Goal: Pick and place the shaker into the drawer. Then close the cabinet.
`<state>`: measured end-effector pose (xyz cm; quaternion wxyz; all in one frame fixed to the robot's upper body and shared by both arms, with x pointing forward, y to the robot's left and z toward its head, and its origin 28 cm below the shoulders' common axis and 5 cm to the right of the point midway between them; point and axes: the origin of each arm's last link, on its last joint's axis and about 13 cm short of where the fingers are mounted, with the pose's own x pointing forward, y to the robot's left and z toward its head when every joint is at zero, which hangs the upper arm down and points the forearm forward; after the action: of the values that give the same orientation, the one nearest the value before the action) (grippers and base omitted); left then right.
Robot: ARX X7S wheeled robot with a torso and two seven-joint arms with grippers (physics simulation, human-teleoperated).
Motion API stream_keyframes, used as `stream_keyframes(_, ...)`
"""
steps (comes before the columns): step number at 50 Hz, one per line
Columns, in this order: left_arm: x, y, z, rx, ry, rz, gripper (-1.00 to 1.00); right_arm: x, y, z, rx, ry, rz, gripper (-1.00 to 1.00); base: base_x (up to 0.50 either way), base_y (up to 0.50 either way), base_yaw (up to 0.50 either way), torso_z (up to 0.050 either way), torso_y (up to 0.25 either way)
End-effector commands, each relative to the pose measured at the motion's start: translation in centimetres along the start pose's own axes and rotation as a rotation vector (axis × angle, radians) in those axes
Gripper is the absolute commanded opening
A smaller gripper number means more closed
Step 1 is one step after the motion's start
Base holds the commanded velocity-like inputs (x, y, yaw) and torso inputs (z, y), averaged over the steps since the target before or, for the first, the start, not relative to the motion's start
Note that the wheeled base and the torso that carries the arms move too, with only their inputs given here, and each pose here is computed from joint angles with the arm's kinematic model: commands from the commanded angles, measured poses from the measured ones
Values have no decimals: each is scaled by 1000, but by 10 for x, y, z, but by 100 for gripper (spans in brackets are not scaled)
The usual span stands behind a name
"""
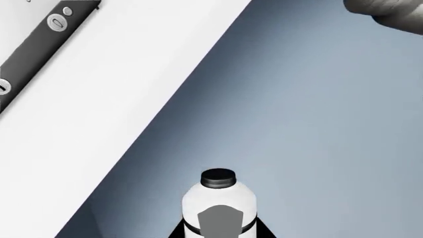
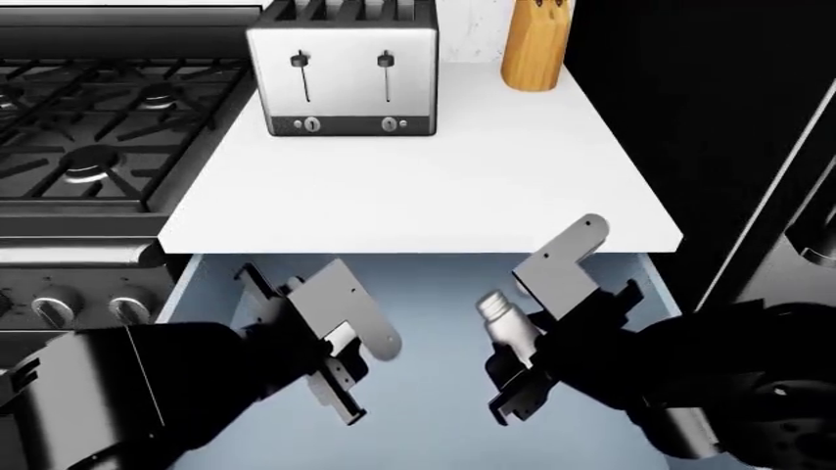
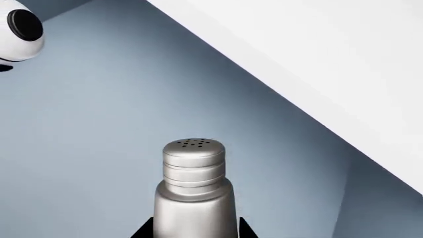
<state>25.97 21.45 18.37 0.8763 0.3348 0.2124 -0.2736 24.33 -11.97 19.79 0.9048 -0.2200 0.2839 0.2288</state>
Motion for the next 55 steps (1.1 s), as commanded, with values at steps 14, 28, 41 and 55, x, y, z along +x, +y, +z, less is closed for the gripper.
stream_keyframes(14,7,-4,-4,9,9,13,-100,15,3,-10,5,16,31,-100,0,0,0,0,1)
stream_keyframes(28,14,-11,-13,7,35,-13,-100,24,7,-17,8,40,52,-100,0,0,0,1,1)
stream_keyframes(41,18,-13,-15,15,57,-29,-100,27,9,-18,3,50,62,-100,0,0,0,0,1)
stream_keyframes(55,24,-16,-19,14,72,-39,-100,36,11,-24,7,69,77,-100,0,0,0,0,1)
